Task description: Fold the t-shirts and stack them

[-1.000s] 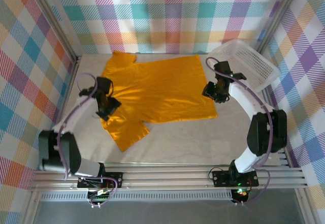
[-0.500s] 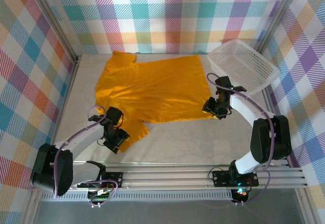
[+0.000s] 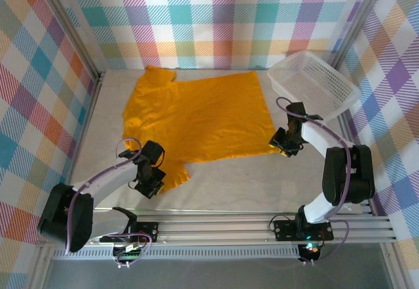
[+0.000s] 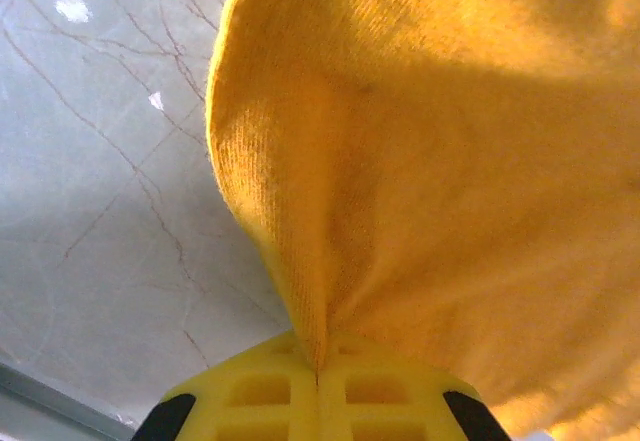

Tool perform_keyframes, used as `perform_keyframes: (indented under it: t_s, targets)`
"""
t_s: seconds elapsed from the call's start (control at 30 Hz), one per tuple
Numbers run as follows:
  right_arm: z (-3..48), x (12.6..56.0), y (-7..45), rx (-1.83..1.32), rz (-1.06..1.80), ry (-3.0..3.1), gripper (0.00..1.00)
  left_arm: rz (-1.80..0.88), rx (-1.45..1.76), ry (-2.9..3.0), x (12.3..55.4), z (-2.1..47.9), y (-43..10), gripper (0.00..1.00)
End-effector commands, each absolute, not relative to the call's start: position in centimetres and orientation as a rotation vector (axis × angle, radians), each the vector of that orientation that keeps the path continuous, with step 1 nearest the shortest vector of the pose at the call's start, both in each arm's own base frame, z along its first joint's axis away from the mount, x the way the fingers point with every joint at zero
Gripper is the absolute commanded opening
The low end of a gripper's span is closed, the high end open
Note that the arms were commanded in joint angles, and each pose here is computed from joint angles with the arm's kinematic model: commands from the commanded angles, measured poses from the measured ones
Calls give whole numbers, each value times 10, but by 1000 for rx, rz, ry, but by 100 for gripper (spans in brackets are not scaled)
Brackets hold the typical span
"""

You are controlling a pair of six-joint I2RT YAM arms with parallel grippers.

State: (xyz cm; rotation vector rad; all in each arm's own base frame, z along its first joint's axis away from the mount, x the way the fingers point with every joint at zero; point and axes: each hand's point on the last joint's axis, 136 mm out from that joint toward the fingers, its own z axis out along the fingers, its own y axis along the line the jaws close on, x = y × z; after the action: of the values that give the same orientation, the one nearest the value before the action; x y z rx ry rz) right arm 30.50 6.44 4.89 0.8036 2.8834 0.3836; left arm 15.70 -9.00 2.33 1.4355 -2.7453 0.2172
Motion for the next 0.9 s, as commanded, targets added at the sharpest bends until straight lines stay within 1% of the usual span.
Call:
perform_keyframes:
  t_s: [0.0,0.2,0.37,0.5,0.57,0.63,0.67,0.87]
  targets:
    - [38,307,62,851,367,2889,44,231,1472,-2701,140,26,-88,0]
    - [24,313,50,841,301,2896,40,269,1497,-2694,136,28,-88,0]
    - [20,322,43,818,270,2914,33,281,1497,-2700,137,30,-88,0]
    - [13,319,46,835,284,2940,19,286,1489,-2710,136,33,-87,0]
    - [15,314,46,848,288,2929,9,281,1475,-2713,133,34,-87,0]
    - [20,309,46,852,289,2918,2,276,1459,-2711,128,37,-86,0]
    - [24,306,48,845,291,2914,0,280,1446,-2712,125,39,-87,0]
    - [44,265,60,835,234,2945,0,267,1361,-2672,89,44,-90,0]
